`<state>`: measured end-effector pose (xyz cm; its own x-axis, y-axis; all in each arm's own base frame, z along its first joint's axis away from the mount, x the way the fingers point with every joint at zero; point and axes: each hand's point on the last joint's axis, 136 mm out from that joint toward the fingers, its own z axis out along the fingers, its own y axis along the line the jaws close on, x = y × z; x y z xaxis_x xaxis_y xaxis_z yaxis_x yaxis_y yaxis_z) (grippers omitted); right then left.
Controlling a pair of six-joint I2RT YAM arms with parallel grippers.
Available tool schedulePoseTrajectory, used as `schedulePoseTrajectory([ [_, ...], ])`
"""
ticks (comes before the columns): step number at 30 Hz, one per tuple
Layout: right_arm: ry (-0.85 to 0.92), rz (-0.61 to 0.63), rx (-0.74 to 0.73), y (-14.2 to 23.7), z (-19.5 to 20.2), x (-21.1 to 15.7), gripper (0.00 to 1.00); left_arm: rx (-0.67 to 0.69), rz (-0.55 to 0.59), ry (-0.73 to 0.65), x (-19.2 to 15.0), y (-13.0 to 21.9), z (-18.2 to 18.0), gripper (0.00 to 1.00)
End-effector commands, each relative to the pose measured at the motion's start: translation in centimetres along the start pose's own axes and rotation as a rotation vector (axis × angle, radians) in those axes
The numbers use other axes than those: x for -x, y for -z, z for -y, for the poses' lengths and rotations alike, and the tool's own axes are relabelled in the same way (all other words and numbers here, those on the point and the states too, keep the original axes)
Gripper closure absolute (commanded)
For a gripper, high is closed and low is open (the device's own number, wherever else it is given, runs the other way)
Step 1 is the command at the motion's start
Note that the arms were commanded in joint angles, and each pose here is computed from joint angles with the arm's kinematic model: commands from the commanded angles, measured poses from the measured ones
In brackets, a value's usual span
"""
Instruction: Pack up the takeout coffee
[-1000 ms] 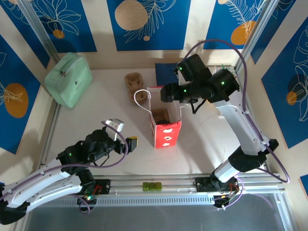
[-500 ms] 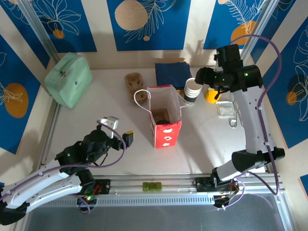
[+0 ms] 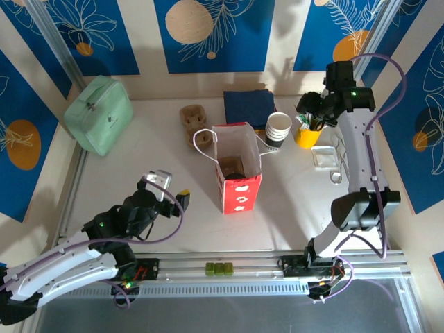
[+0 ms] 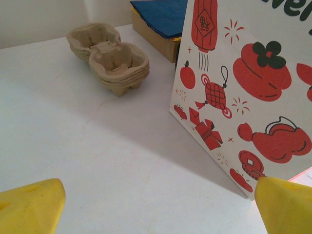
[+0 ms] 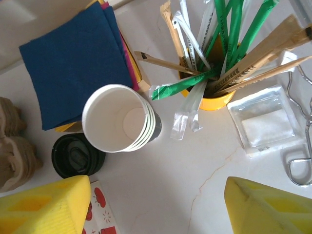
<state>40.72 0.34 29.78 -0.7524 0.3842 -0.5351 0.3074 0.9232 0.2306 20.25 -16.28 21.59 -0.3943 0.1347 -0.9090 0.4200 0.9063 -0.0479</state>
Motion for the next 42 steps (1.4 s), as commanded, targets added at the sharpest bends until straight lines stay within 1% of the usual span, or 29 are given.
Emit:
schedulePoseTrajectory([
  [1, 0.021, -0.004, 0.014, -1.2, -0.4, 0.9, 0.27, 0.021, 0.022, -0.029, 0.0, -0.3, -0.2, 0.01],
  [7, 0.031, -0.035, -0.031, -4.2, 0.1, 1.4, 0.27, 0.036, -0.007, -0.070, -0.9, -1.1, -0.2, 0.01],
  [13, 0.033, -0.059, -0.067, -6.2, 0.5, 1.8, 0.27, 0.042, -0.016, -0.097, -0.9, -1.5, -0.1, 0.01],
  [23, 0.002, -0.106, -0.072, -9.2, 0.6, 1.8, 0.29, 0.060, -0.005, -0.094, -0.8, -1.4, -0.5, 0.01],
  [31, 0.004, -0.142, -0.113, -10.8, 1.2, 1.6, 0.38, 0.067, -0.011, -0.087, -1.0, -1.3, -0.6, 0.01],
  [39, 0.002, -0.153, -0.115, -11.3, 1.4, 1.2, 0.43, 0.071, -0.016, -0.084, -1.1, -1.3, -0.7, 0.01],
  [42, 0.001, -0.157, -0.110, -11.5, 1.4, 1.2, 0.44, 0.065, -0.018, -0.096, -1.0, -1.3, -0.6, 0.01],
])
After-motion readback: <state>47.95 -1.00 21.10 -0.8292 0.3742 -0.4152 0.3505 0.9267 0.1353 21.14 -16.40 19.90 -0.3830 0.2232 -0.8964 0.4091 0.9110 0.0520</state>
